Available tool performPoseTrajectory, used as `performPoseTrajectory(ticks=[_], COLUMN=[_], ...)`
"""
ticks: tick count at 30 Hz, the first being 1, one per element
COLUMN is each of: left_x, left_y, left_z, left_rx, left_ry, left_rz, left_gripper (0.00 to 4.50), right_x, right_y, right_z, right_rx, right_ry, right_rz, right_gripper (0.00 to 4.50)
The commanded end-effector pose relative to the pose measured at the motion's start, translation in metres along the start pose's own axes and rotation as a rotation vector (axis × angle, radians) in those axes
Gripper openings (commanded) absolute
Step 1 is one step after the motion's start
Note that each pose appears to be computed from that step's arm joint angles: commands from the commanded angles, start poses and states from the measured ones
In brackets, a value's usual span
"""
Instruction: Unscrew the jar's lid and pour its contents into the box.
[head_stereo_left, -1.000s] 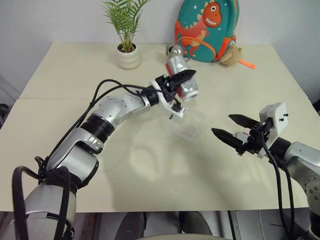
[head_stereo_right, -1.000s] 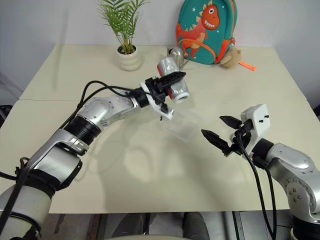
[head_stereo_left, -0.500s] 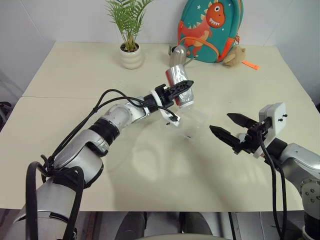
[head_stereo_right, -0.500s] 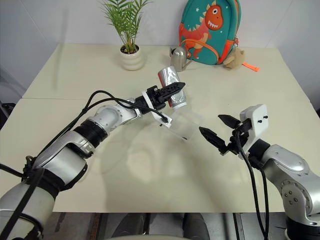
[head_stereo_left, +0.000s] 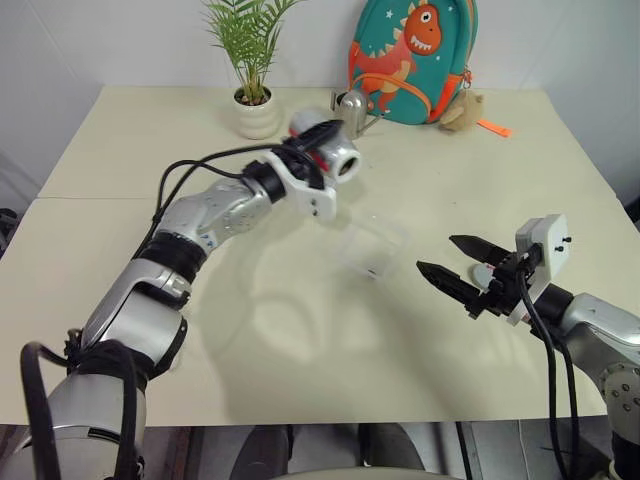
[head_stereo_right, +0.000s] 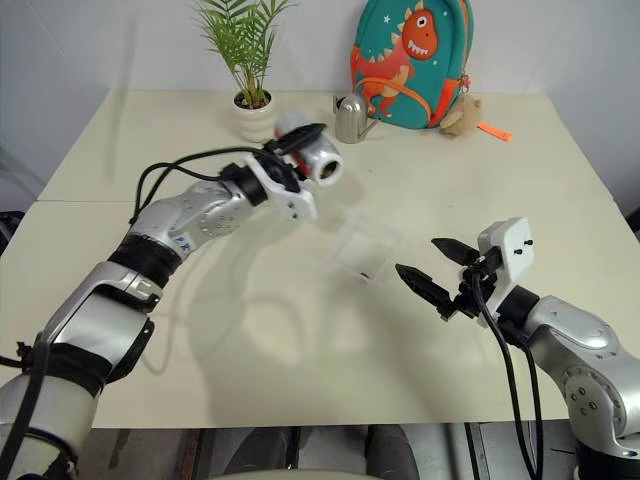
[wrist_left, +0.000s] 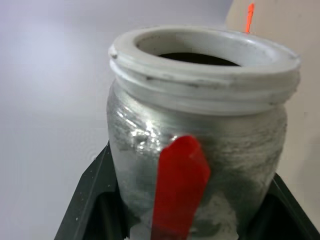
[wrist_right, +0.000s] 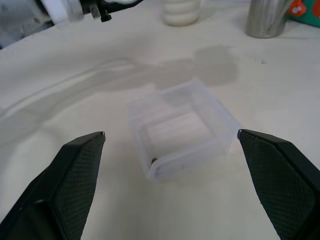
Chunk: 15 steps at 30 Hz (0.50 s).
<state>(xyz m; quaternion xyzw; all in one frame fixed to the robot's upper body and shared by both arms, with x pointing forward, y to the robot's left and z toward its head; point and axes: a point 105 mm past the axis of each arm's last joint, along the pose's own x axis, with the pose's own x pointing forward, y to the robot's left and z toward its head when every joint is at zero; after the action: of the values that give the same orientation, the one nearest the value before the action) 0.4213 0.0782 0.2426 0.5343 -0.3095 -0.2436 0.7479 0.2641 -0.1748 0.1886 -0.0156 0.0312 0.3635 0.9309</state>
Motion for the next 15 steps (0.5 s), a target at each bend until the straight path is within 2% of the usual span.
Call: performPoseTrajectory(ticks=[1,4,6,7,10,15], left_x=[-0.022,-0.05,-0.075,-0.086,-0.112,-0.166], left_y=[0.027,0.031,0.034,0.036,0.034,0.031], left_z=[-0.041,-0.078,-0.101,-0.106,-0.12,-0.138], left_rx=[-0.507,-0.84,-0.99,-1.052,-1.094,-1.114], left_ry=[0.157,0.314,0.41,0.413,0.49,0.509], left_rz=[0.067,0.145,0.233,0.281,0.354,0.554], left_gripper=[1.93,1.93,1.93,1.93,1.93,1.93], right_x=[-0.001,0.0,0.001,0.002,0.007,0.019], right_y=[0.001,-0.002,0.0,0.0,-0.001,0.012], right_z=[0.012,0.014,0.017,0.019,0.021,0.039], right_rx=[-0.086,-0.137,-0.169,-0.187,-0.23,-0.302], right_ry=[-0.025,-0.029,-0.044,-0.052,-0.06,-0.15], right_rz=[0.047,0.067,0.099,0.112,0.125,0.22], right_gripper=[4.48,4.48,4.48,4.48,4.48,4.48])
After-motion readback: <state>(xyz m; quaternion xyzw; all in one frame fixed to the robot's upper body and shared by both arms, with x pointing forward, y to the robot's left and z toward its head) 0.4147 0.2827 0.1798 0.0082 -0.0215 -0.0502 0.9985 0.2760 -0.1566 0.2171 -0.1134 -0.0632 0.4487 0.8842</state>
